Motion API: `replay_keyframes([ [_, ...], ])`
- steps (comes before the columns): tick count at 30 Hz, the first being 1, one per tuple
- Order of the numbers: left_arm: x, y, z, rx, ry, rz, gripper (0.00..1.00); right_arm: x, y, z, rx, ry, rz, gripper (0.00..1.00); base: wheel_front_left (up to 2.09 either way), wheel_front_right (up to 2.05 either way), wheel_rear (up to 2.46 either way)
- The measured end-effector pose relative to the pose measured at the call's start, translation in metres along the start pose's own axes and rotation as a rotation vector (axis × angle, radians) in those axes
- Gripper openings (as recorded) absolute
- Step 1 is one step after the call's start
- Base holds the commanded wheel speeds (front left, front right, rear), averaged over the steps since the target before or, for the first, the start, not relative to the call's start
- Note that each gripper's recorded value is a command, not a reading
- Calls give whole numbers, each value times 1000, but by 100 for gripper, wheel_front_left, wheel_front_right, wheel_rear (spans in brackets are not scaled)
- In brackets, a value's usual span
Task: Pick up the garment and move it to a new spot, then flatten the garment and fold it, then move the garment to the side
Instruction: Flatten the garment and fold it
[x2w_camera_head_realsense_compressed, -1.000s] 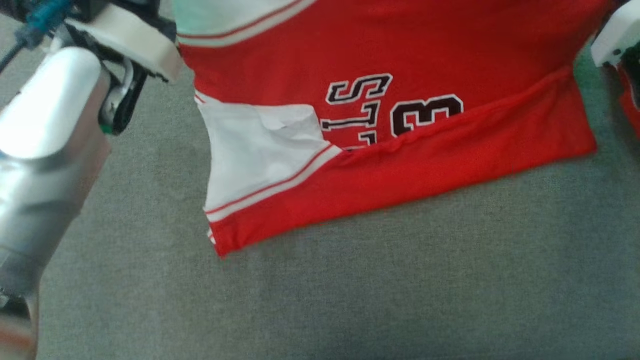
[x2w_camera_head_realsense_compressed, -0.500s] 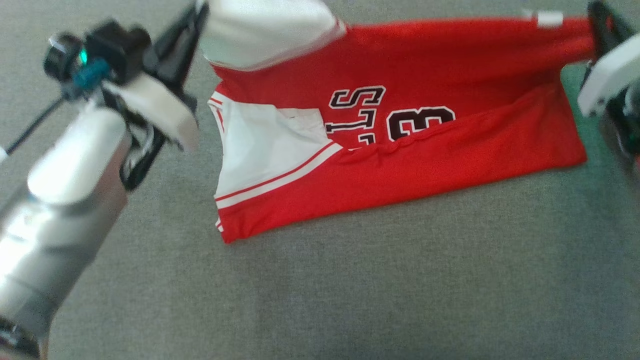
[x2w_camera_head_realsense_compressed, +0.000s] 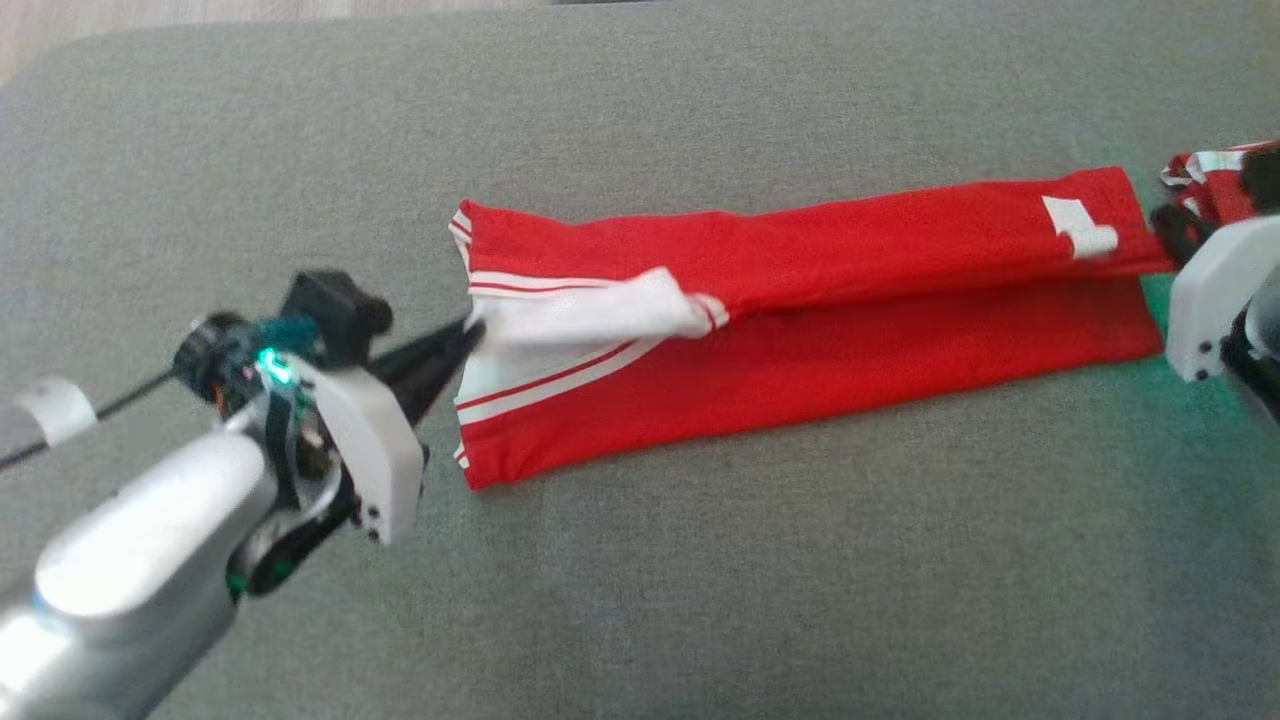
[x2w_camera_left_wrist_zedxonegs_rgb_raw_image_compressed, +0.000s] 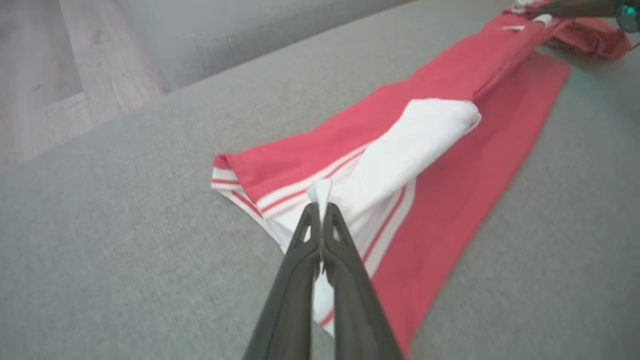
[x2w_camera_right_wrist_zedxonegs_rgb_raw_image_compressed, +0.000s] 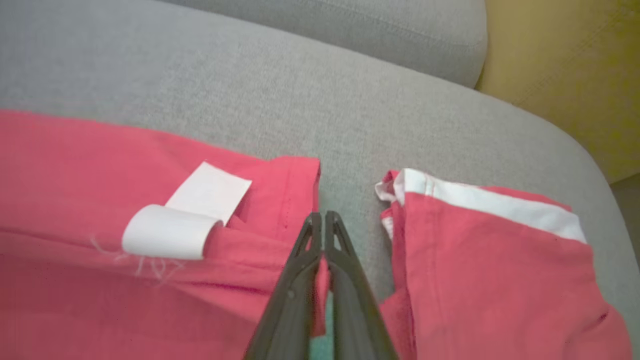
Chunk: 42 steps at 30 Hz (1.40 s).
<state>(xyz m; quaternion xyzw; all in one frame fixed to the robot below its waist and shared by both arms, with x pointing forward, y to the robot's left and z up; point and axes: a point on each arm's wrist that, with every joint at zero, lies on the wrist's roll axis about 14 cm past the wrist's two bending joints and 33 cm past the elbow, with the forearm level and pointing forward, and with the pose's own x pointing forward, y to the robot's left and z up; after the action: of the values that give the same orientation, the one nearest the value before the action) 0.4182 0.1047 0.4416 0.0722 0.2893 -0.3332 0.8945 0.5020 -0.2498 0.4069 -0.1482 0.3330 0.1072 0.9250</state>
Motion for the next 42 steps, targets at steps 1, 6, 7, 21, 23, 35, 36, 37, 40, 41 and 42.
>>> replay_keyframes([
  [1,-2,-5,-5,1,23,-9,0,-1,1,-4,-11,20,8,0,0,0,0],
  [6,-8,-25,-24,-26,105,-54,0,-6,2,-10,-47,65,28,0,0,0,0],
  [7,-9,-27,-27,-26,117,-58,0,-7,2,-12,-49,75,31,0,0,0,0],
  [21,-11,-40,-35,-46,172,-82,100,-20,3,-31,-30,174,54,100,0,0,0],
  [23,-10,-38,-33,-39,154,-69,100,-22,2,-33,-3,189,56,100,0,0,0],
  [35,-21,1,75,-46,-383,201,100,-53,-12,60,221,-244,30,100,0,0,0],
  [36,-25,3,87,-59,-445,223,100,-57,-10,72,233,-302,35,100,0,0,0],
  [37,-31,7,98,-75,-508,250,100,-61,-7,84,247,-361,40,100,0,0,0],
  [40,-47,17,112,-112,-644,329,100,-76,-4,116,272,-535,36,100,0,0,0],
  [41,-51,20,111,-120,-661,352,100,-81,-2,125,285,-590,35,100,0,0,0],
  [42,-55,23,109,-138,-678,377,100,-86,0,133,299,-645,34,100,0,0,0],
])
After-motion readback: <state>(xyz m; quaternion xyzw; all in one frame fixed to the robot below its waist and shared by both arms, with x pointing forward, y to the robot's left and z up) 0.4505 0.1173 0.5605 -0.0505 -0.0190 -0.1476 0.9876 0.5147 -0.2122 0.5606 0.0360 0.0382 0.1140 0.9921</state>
